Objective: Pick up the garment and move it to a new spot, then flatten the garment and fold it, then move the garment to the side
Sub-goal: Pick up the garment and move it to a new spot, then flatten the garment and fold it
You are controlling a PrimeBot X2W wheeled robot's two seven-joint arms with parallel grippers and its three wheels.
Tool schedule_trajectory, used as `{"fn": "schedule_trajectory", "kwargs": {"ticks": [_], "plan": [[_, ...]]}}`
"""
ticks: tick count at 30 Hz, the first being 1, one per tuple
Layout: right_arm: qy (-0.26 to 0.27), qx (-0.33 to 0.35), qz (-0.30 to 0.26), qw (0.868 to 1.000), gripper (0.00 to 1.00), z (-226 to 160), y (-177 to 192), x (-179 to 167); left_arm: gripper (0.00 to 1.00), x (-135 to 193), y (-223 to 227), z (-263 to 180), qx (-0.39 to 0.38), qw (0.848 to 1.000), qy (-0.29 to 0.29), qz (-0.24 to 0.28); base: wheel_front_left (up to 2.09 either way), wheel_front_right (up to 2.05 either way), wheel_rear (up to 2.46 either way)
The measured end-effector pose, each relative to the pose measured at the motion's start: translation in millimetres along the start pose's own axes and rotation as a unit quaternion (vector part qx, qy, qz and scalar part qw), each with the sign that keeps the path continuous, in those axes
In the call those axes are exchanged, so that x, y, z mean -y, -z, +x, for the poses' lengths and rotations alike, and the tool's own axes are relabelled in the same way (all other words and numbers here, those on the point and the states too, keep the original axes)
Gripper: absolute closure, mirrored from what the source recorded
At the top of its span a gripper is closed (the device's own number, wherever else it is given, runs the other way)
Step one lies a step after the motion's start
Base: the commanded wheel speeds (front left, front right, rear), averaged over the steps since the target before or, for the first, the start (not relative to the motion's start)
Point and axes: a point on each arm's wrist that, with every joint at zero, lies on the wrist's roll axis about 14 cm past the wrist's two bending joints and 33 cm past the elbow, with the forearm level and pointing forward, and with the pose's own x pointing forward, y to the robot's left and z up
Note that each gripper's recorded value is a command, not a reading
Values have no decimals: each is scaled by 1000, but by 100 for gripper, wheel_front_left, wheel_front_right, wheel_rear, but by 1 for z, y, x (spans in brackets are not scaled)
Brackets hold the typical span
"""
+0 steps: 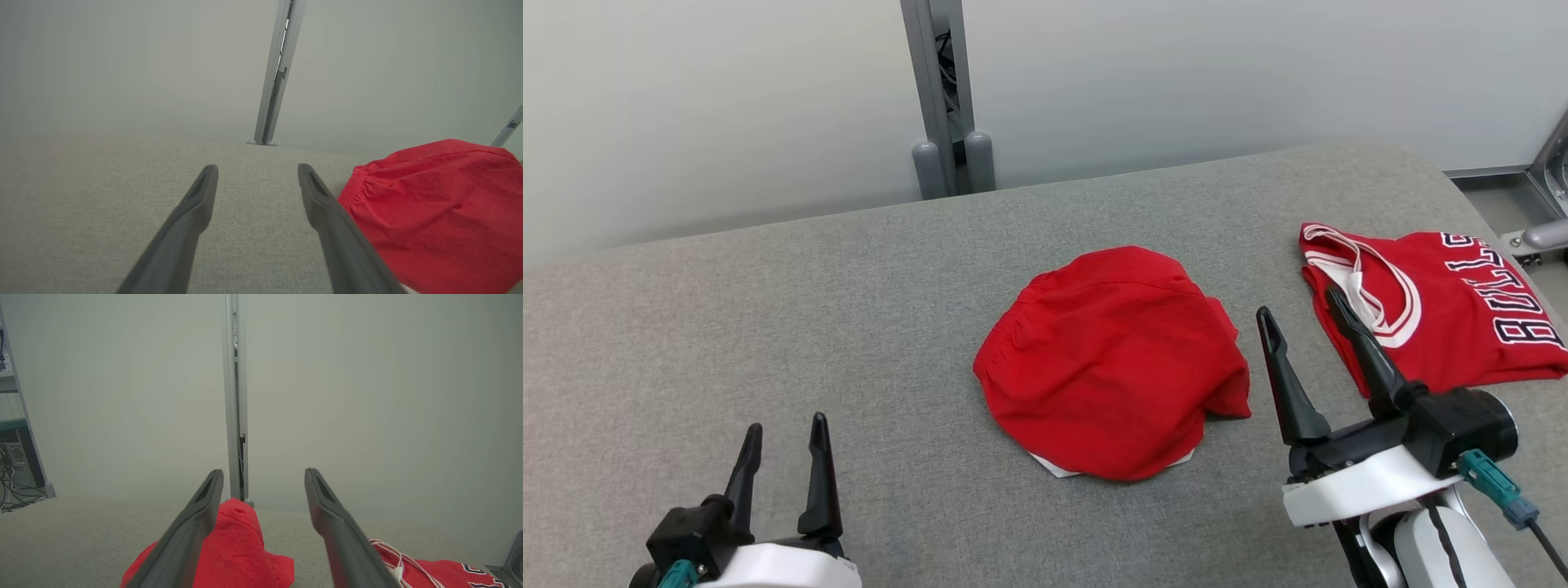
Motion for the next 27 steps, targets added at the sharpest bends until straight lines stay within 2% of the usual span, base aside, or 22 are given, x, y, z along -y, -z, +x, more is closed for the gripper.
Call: {"fn": "schedule_trajectory", "kwargs": {"ticks": [16,21,27], "plan": [[-29,-31,0,999,0,7,21,-13,0,-5,7,-6,-7,1000,-3,2,0,0,0],[-48,-89,-5,995,0,32,43,-3,0,-9,12,-4,-13,1000,-6,1,0,0,0],[-89,-171,-9,981,0,55,69,-5,0,-17,15,-6,-19,1000,-19,-2,0,0,0]]}}
